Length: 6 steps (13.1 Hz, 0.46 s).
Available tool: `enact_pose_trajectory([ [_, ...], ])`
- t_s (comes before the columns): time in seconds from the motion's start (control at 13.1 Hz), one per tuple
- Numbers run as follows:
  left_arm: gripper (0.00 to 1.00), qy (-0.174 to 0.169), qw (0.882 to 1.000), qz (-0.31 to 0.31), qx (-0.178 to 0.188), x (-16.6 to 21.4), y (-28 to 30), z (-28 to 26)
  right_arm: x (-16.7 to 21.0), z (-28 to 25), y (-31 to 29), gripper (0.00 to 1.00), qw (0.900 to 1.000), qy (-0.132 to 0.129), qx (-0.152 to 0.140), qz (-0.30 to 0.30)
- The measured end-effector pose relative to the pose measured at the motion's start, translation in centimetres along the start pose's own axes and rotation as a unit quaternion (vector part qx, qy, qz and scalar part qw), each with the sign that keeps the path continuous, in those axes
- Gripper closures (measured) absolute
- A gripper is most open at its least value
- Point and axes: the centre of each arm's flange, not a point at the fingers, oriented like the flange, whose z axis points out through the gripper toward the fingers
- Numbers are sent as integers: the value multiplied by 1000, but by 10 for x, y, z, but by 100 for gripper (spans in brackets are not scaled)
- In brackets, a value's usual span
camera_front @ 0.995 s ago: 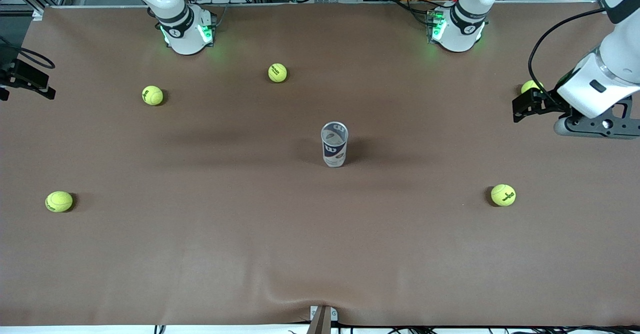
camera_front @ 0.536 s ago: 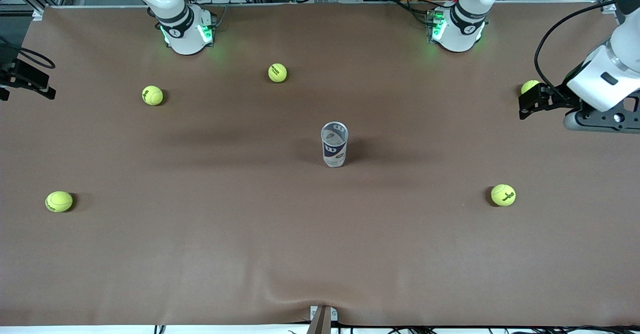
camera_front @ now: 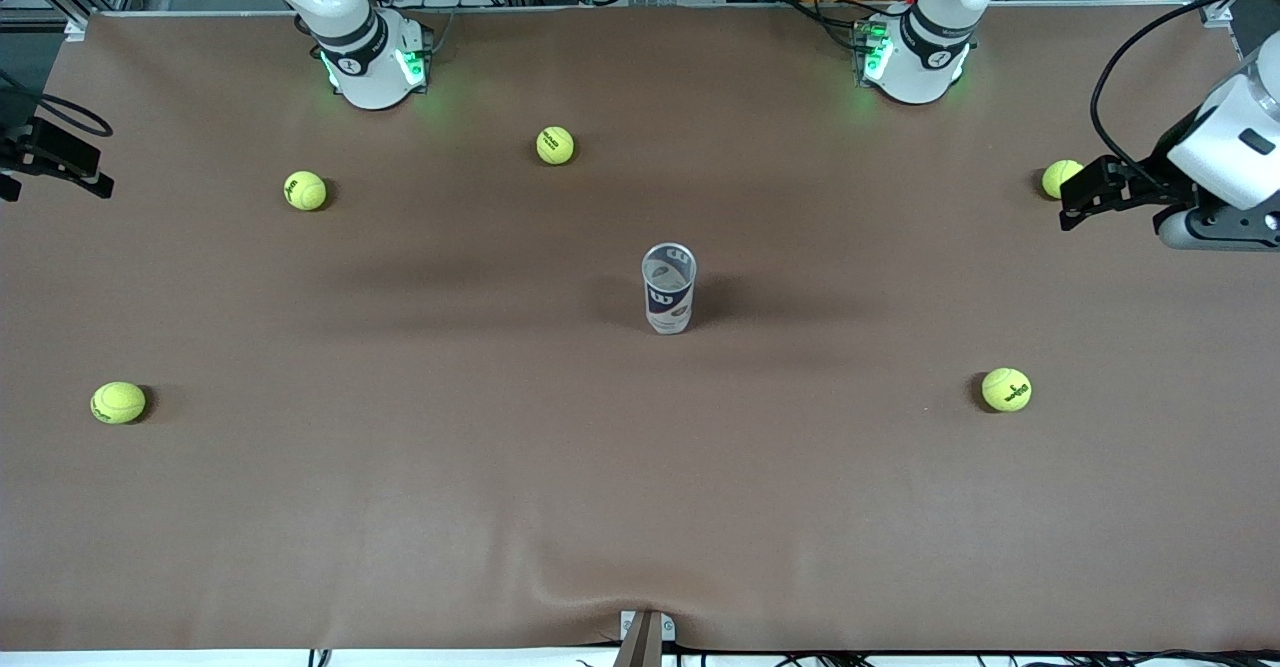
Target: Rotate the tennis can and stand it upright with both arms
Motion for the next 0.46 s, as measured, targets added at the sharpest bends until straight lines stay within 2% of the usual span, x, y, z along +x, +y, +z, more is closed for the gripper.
enact_pose_trajectory([
  [0.46,0,-6,1000,3,3,-2,3,-2,0,0,0,0,1000,-1,0,-1],
])
